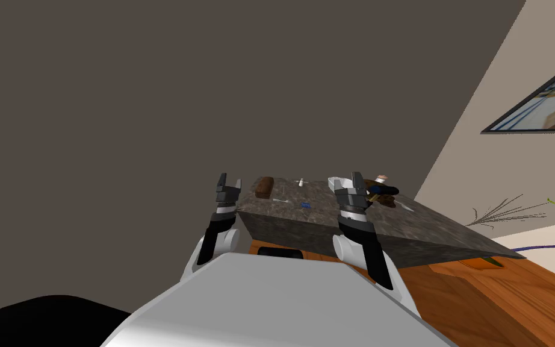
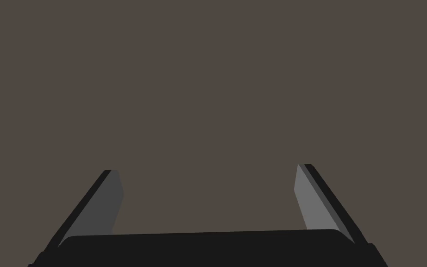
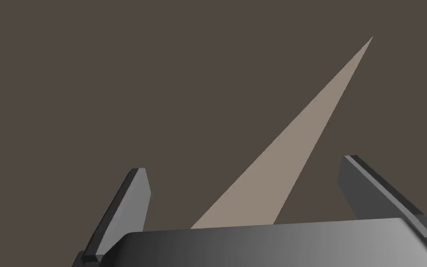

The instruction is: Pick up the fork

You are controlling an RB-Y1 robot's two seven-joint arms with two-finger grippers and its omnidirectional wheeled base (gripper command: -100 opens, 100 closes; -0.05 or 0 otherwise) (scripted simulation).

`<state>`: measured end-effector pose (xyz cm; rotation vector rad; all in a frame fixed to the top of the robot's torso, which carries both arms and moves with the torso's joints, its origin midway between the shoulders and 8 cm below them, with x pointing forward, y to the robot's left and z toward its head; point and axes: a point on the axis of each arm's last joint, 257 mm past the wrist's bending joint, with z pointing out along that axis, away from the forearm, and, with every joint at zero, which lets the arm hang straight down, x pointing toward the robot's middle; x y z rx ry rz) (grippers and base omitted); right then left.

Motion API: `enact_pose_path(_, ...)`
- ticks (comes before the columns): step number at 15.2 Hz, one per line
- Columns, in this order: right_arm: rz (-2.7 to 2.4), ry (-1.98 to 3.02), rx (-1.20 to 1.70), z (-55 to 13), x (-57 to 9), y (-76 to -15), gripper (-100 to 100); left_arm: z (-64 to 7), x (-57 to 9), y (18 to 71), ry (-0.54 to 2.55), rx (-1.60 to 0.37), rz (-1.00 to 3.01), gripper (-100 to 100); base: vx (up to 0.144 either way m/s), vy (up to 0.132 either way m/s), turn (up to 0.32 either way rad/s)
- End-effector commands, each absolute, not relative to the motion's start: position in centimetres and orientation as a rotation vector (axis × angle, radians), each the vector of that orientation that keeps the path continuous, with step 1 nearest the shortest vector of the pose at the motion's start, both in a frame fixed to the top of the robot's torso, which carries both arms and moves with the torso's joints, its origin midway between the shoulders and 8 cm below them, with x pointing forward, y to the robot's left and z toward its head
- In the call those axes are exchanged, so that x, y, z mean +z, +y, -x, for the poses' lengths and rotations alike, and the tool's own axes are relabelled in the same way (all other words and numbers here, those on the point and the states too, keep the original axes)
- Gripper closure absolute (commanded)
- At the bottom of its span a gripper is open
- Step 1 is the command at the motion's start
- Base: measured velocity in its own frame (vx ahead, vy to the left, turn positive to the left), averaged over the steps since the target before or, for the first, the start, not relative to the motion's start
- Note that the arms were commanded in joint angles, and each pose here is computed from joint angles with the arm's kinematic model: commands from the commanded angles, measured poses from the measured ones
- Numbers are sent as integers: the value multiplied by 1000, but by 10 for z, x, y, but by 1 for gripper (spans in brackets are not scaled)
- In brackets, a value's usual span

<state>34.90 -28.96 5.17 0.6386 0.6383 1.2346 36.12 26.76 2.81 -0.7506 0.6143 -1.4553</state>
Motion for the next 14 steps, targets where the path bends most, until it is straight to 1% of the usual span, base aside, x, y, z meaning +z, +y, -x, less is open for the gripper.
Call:
enact_pose_path(1, -639, 638, 1235, -349, 52, -290, 0, -366, 24, 265, 653, -1451, 743, -100, -3, -8, 0)
enact_pose_path(5, -639, 638, 1235, -349, 52, -290, 0, -393, 1, 259, 786, -1418, 753, -100, -10, -43, 2)
enact_pose_path(14, -639, 638, 1235, -349, 52, -290, 0, -436, -40, 262, 945, -1339, 831, -100, -17, -52, 2)
